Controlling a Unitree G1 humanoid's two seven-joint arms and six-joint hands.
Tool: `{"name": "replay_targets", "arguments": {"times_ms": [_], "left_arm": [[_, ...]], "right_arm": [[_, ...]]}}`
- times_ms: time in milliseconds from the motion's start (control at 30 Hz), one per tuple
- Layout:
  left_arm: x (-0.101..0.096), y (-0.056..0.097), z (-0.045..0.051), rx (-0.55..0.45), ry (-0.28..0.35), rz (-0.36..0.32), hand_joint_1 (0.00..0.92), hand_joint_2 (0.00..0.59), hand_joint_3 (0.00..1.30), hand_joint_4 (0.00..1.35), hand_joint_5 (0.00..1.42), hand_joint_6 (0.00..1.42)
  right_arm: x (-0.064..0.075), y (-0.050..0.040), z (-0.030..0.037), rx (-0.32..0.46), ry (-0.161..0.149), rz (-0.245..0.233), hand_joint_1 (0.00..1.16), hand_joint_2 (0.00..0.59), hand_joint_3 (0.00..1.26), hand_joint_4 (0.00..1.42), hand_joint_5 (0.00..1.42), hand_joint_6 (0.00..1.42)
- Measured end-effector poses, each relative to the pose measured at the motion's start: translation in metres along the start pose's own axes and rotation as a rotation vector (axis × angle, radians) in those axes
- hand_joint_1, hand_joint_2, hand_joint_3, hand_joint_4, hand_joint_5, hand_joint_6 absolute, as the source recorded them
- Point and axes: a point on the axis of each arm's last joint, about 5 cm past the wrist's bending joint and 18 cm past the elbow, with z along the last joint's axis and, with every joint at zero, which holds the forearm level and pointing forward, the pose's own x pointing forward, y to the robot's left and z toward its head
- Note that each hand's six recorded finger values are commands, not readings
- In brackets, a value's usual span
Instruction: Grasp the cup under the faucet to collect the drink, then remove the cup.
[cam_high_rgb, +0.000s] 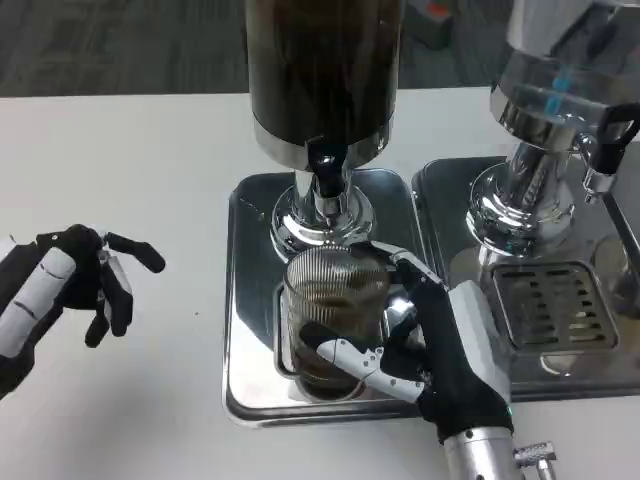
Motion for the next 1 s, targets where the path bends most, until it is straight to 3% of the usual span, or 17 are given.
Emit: {"name": "replay_targets", "arguments": {"times_ms": [400, 1000], "left_arm": [[-0.0001, 0.0001, -0.0009, -0.004, 0.004, 0.002, 0.0, 0.155, 0.64, 0.99, 1.01, 1.26], [0.0016, 0.0001, -0.0016, -0.008, 0.005, 0.001, 0.0, 0.152, 0.62, 0.98, 1.01, 1.26]], "right_arm": [[-0.0035, -0.001, -0.0001, -0.01, -0.007, -0.04, 0.74, 0.228, 0.5, 0.56, 0.73, 1.08], [-0.008, -0.006, 0.0028, -0.036, -0.042, -0.114, 0.71, 0.231, 0.53, 0.59, 0.77, 1.14]]}}
